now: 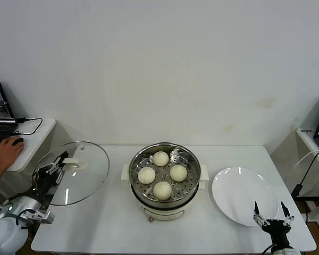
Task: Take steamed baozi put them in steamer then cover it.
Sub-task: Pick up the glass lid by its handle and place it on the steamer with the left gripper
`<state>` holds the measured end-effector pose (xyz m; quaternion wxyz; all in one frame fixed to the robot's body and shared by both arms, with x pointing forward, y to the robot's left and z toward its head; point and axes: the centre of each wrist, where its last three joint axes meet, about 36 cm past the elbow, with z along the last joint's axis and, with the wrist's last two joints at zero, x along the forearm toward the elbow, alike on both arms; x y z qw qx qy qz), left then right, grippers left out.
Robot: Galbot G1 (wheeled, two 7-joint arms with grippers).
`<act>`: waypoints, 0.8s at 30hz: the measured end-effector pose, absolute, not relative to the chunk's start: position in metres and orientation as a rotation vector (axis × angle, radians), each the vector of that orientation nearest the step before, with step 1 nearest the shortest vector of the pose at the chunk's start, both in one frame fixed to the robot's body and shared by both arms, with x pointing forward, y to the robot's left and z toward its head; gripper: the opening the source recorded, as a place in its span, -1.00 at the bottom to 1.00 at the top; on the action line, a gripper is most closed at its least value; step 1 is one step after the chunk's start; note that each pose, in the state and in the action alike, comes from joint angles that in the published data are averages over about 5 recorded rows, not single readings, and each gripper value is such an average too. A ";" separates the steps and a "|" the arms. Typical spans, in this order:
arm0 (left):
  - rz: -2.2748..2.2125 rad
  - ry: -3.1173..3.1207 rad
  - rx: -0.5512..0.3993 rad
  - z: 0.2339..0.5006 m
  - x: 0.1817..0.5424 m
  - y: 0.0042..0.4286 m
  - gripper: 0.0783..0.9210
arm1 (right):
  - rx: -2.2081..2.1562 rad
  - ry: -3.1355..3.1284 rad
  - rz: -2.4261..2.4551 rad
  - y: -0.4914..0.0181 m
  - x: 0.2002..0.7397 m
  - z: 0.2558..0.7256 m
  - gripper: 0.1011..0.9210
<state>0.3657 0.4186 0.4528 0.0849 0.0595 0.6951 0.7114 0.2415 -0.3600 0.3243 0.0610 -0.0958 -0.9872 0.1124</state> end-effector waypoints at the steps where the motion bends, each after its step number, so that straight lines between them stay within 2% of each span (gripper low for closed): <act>1: 2.116 2.070 0.180 0.456 0.367 0.413 -0.83 | -0.290 -2.986 0.341 -0.360 0.241 0.324 0.76; 11: 2.041 2.067 0.233 0.475 0.378 0.342 -0.83 | -0.289 -2.982 0.339 -0.354 0.241 0.319 0.76; 24: 1.984 2.100 0.319 0.467 0.399 0.252 -0.83 | -0.280 -2.968 0.352 -0.341 0.238 0.308 0.76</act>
